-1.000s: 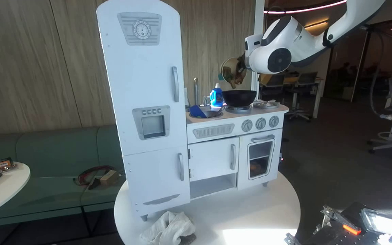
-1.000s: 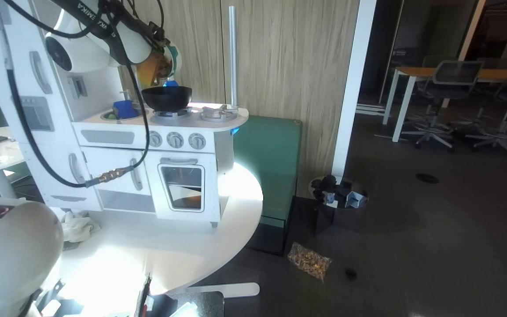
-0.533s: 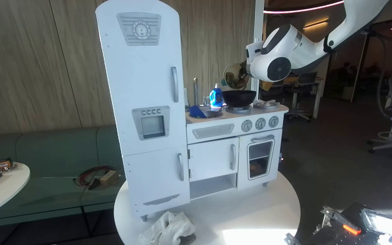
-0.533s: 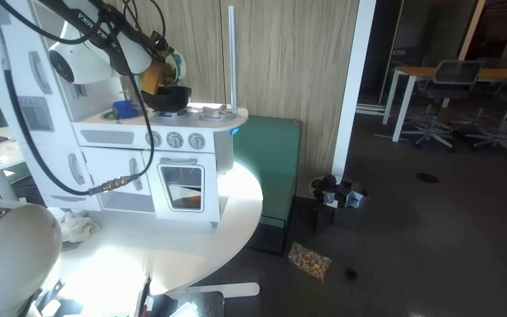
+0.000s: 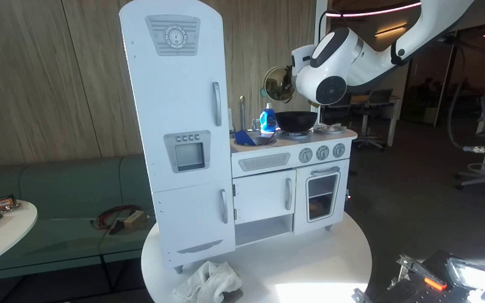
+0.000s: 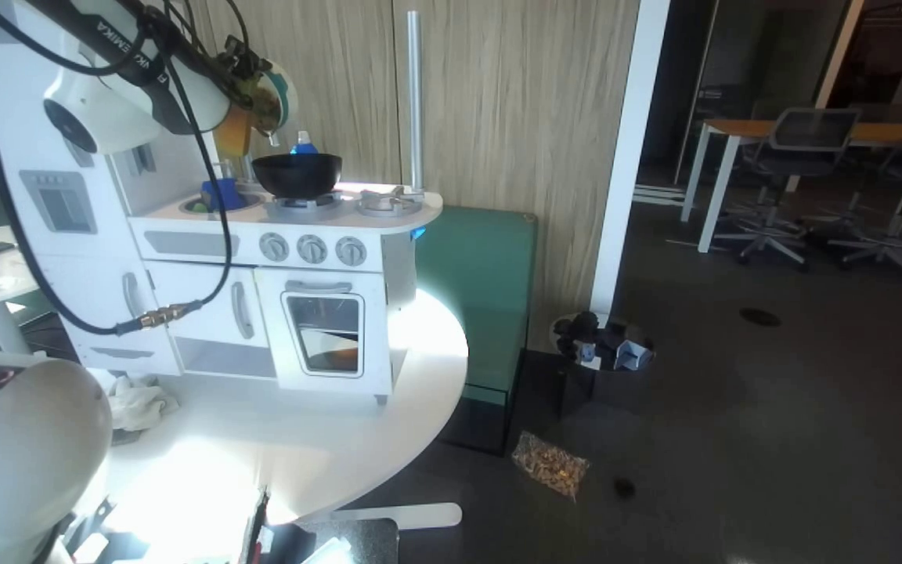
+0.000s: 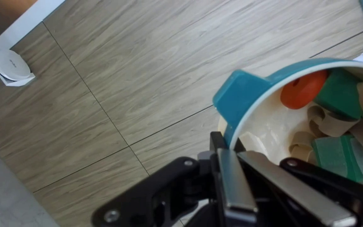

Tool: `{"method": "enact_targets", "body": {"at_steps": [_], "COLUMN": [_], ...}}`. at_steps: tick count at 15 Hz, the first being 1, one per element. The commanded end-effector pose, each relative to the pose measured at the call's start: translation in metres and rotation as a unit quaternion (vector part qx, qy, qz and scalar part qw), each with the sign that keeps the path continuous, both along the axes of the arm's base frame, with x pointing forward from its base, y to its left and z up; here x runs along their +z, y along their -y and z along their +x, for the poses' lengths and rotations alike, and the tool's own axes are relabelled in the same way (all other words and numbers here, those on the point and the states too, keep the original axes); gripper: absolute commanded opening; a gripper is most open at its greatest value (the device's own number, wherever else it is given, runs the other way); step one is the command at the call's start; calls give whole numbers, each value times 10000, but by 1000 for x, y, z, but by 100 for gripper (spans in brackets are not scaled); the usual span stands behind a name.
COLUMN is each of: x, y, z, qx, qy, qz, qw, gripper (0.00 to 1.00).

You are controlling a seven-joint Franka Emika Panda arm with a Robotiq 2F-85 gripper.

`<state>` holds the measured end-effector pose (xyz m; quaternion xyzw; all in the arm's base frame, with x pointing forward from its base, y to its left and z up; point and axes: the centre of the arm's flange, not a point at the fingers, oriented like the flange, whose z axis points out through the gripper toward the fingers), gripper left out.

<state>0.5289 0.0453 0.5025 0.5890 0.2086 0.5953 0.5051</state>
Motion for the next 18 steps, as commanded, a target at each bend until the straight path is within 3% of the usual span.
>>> {"method": "enact_targets", "body": {"at_steps": [1,7,11,16,17,18], "x": [-12,-17,-24,-28,-30,-31], "y": [41,47,60,69,67,66], "z": [-12,-14,-19,-19,-20,-21], "qx": [-112,-364,-752,-663,-729,-816], "qy": [311,522,139,783,611,260], "qz": [-66,-217,-498,-251,-210,-419], "qw": [9994,9977,9958,9944,9952,9954], "gripper": [1,1,2,1,2,2]}}
